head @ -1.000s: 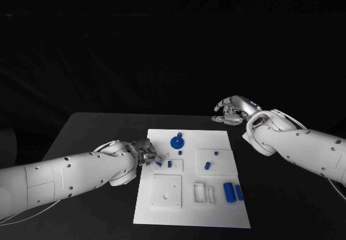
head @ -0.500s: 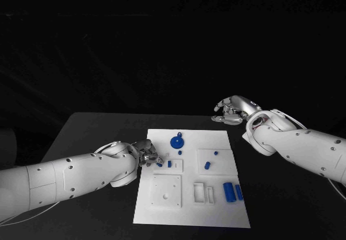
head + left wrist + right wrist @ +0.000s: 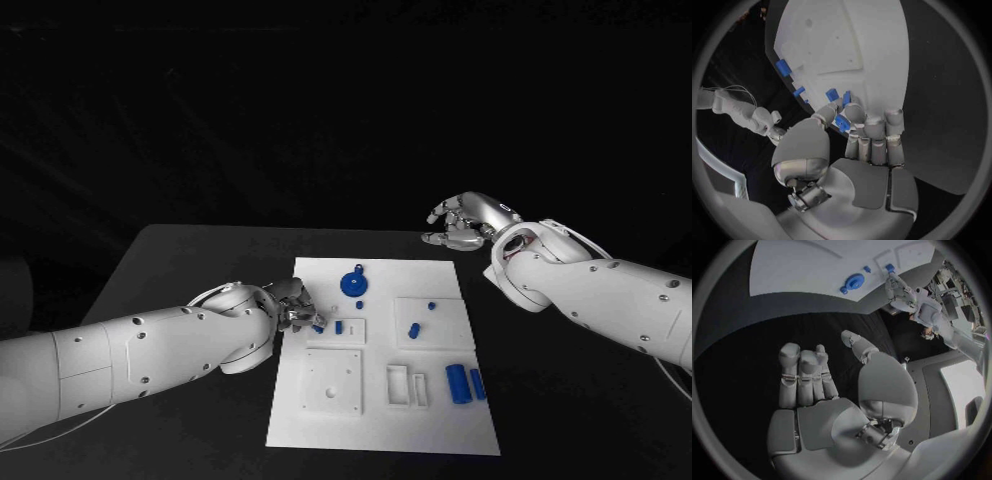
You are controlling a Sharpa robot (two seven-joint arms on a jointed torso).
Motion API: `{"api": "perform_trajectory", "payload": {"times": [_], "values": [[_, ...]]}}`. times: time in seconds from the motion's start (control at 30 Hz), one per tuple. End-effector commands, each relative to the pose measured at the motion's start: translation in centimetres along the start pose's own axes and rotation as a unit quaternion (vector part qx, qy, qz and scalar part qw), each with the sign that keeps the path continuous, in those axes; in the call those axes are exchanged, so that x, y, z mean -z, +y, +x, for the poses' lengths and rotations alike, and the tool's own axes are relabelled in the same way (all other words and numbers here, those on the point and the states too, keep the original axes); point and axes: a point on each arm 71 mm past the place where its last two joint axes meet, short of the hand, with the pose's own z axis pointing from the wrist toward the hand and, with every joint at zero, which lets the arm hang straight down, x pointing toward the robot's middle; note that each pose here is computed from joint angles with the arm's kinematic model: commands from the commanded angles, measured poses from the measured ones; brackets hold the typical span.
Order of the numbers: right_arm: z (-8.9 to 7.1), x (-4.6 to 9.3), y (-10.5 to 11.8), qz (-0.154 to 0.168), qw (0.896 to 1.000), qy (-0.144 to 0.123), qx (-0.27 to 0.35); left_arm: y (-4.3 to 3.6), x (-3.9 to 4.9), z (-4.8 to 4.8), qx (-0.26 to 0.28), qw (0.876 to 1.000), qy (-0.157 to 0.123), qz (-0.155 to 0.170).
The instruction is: Assemble the parts on the task board
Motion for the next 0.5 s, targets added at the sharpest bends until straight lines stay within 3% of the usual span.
{"api": "perform_trajectory", "payload": {"times": [0.03, 0.5], "values": [[0.12, 0.01, 0.09, -0.005, 1.000, 0.006, 0.002, 0.15, 0.02, 0.23, -0.008, 1.000, 0.004, 0.000], [0.18, 0.03, 0.04, -0.005, 1.000, 0.007, 0.002, 0.30, 0.03, 0.34, -0.007, 1.000, 0.012, -0.004]]}}
